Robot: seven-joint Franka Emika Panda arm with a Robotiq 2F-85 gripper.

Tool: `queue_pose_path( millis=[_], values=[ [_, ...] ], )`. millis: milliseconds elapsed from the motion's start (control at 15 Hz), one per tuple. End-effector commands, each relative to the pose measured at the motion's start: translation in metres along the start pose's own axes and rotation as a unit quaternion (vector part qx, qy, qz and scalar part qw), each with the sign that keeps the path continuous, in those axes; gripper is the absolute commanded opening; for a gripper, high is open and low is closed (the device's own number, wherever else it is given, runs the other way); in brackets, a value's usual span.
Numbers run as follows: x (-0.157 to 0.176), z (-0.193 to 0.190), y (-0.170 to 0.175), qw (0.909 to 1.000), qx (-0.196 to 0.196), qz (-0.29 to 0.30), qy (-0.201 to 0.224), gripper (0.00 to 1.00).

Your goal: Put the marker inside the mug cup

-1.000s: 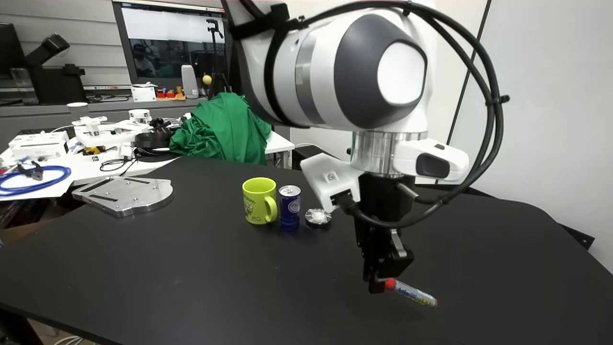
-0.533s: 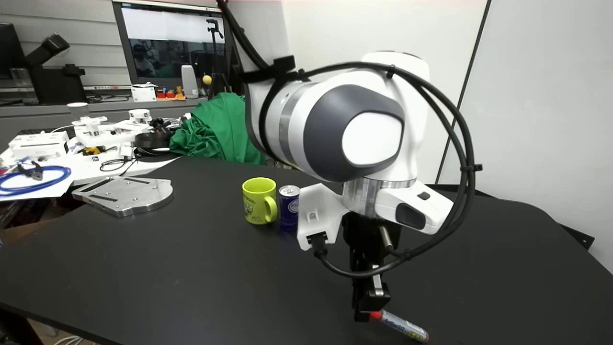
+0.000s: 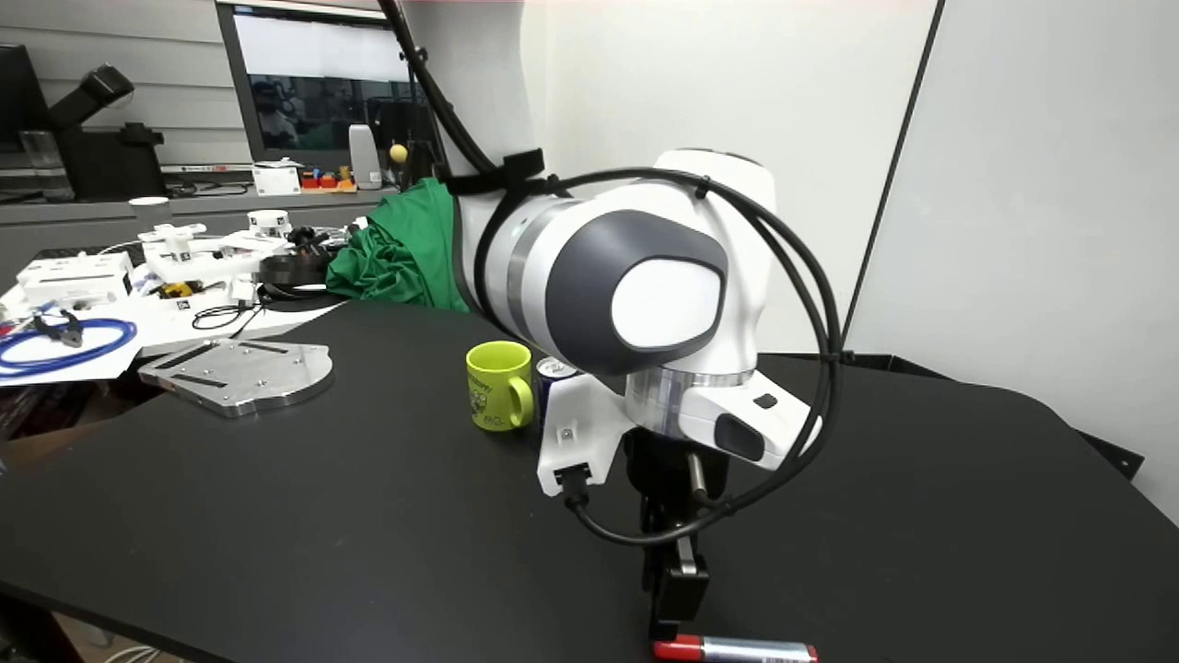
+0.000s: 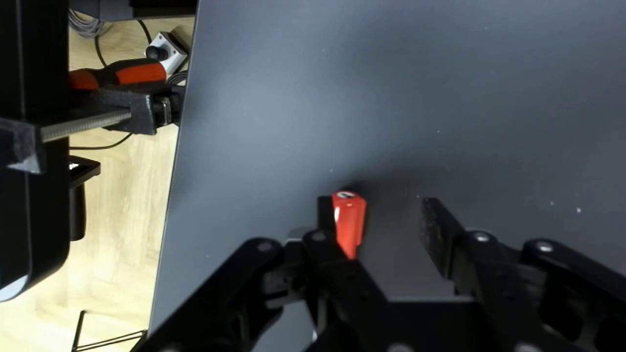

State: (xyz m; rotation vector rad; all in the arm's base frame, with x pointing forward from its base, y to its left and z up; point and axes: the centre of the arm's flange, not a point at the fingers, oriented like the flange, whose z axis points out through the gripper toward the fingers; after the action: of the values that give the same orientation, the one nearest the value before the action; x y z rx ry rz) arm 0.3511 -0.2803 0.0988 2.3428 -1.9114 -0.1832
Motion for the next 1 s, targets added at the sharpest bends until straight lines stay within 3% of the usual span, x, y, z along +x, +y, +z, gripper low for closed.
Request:
queue_pose_path(
  millis=[0, 133, 267, 467, 533, 933],
  values=[
    [-0.004, -0.034, -0.024, 0.9998, 0.012, -0.012, 0.003, 0.81],
    [-0.008, -0.055, -0.036, 0.9994, 0.024, -0.023, 0.01, 0.95],
    [-0.011, -0.08, -0.048, 0.9986, 0.04, -0.031, 0.013, 1.0],
    [-0.023, -0.112, -0.062, 0.9965, 0.071, -0.044, -0.004, 1.0],
    [-0.016, -0.084, -0.058, 0.9973, 0.056, -0.047, 0.01, 1.0],
    [-0.021, -0.104, -0.062, 0.9962, 0.071, -0.052, 0.002, 1.0]
  ],
)
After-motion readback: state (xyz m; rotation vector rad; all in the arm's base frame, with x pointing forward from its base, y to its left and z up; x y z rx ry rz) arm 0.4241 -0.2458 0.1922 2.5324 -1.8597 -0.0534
